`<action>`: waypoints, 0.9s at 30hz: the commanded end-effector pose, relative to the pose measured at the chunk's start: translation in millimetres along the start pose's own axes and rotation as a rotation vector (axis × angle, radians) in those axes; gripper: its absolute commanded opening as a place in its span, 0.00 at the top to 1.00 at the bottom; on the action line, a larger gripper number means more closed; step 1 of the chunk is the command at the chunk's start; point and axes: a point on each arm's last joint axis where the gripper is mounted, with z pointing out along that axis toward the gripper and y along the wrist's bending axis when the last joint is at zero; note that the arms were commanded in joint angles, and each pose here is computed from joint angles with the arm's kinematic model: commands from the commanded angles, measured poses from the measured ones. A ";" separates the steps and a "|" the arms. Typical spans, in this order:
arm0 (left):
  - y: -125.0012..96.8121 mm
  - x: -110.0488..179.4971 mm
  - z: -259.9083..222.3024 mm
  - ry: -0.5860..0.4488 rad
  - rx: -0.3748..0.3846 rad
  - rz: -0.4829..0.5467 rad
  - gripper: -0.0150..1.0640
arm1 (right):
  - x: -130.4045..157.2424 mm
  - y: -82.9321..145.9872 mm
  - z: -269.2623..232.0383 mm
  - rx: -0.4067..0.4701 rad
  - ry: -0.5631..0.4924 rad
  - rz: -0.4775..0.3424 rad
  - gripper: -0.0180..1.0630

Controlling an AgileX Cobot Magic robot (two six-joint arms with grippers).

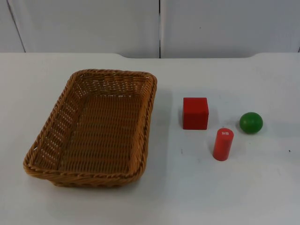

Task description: Pick up the basket with the left hand and place the object to the left of the red cylinder into the basket with the right hand.

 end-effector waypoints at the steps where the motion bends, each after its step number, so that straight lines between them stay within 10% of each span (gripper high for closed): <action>1: -0.5 -9.4 16.1 0.010 0.042 0.005 0.01 | -2.3 -0.9 -1.4 0.004 -0.014 -0.005 0.01; 27: 3.8 -36.8 134.2 0.141 0.183 0.024 0.01 | -2.9 -0.8 -1.4 0.003 -0.021 -0.004 0.01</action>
